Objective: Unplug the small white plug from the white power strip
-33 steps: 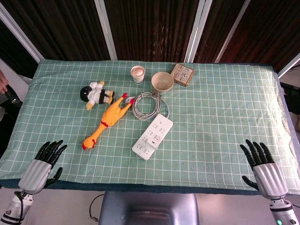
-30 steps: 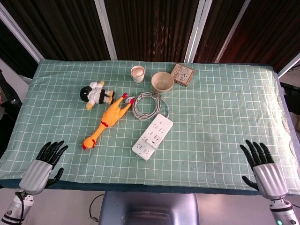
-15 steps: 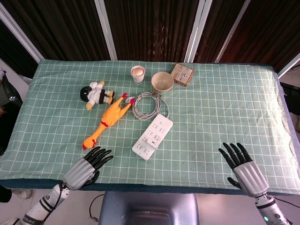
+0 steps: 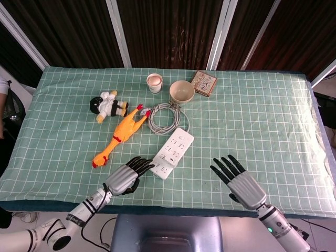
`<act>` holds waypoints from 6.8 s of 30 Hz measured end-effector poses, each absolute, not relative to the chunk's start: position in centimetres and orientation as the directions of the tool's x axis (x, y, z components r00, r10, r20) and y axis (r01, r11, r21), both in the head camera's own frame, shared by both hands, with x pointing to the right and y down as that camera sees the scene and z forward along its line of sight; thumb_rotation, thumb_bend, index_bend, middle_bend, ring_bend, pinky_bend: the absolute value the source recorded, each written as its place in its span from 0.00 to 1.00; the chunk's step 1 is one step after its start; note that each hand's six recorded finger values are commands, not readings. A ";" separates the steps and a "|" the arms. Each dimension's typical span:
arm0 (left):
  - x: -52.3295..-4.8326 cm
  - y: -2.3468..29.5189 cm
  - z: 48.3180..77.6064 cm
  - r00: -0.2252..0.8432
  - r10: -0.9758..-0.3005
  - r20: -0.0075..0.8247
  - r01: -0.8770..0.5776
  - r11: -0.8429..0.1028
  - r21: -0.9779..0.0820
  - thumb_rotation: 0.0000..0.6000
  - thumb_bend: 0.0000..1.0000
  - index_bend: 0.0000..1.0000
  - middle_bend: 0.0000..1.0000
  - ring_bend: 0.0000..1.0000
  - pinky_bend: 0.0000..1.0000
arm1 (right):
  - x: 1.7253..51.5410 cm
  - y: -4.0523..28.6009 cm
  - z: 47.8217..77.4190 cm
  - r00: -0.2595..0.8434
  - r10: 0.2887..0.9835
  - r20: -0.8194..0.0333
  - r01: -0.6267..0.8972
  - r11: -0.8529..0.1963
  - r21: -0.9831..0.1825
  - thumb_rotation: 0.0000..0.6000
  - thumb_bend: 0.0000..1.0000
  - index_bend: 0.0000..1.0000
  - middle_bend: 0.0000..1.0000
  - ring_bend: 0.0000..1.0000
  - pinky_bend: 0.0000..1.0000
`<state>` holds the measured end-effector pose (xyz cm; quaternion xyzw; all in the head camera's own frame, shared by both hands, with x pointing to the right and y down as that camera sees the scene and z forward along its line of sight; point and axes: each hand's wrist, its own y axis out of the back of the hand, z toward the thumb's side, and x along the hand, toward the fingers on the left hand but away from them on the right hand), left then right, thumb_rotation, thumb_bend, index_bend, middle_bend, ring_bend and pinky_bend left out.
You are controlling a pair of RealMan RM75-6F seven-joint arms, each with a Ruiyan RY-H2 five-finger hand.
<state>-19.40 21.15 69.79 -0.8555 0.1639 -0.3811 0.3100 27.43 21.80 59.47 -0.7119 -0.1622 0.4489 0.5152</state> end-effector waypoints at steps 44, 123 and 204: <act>-15.6 22.3 73.7 0.633 -0.474 0.611 0.115 -0.723 -0.681 1.00 0.81 0.00 0.00 0.00 0.00 | 15.9 16.7 67.9 0.587 0.614 -0.528 -0.375 -0.372 -0.849 1.00 0.08 0.03 0.11 0.00 0.10; -15.2 23.7 73.5 0.641 -0.454 0.619 0.160 -0.710 -0.686 1.00 0.81 0.00 0.01 0.01 0.00 | 9.5 15.9 71.4 0.622 0.632 -0.462 -0.354 -0.299 -0.886 1.00 0.52 0.79 0.60 0.43 0.47; -19.7 20.4 66.4 0.640 -0.635 0.434 -0.040 -0.591 -0.806 1.00 0.67 0.00 0.01 0.00 0.00 | 26.7 17.4 66.2 0.393 0.678 -0.621 -0.683 -0.236 -0.691 1.00 0.53 0.52 0.50 0.27 0.35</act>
